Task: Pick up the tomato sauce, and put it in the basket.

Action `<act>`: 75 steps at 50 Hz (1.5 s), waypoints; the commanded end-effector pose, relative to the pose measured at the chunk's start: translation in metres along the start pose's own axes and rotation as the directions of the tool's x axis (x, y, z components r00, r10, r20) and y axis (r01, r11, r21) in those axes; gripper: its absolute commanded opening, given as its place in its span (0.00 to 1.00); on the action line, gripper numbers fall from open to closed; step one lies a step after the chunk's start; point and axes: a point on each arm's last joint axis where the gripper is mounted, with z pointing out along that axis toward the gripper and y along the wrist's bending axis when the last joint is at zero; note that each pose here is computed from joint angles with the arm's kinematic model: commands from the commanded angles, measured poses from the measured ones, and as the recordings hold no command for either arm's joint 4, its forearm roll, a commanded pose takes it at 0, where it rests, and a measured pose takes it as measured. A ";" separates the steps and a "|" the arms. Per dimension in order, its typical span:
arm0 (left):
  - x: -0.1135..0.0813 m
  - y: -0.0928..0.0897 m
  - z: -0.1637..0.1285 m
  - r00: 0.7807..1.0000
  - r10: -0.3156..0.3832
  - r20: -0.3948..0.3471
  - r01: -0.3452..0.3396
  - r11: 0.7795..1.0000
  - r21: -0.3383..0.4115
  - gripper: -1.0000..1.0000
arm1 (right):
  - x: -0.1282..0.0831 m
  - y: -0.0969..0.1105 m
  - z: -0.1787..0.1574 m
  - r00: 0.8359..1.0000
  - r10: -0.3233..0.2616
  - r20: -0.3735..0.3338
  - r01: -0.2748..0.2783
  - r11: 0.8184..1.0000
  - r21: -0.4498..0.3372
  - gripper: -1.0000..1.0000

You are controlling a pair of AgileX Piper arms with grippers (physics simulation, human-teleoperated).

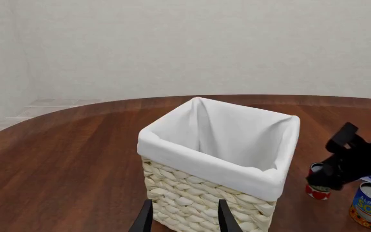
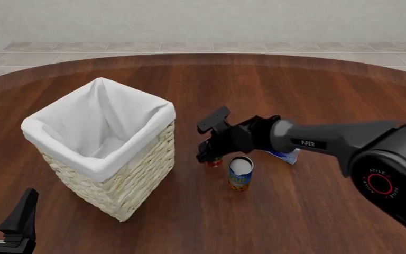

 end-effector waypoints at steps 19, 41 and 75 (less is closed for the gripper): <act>0.000 0.000 0.000 1.000 0.000 0.000 0.000 1.000 0.000 1.00 | 0.004 0.004 -0.027 1.000 -0.012 0.020 0.012 1.000 -0.002 0.00; 0.000 0.000 0.000 1.000 0.000 0.000 0.000 1.000 0.000 1.00 | -0.025 -0.004 -0.052 0.997 -0.045 0.067 0.044 0.999 0.014 0.00; 0.000 0.000 0.000 1.000 0.000 0.000 0.000 1.000 0.000 1.00 | -0.068 -0.014 -0.116 0.978 -0.111 0.174 0.103 0.993 0.054 0.00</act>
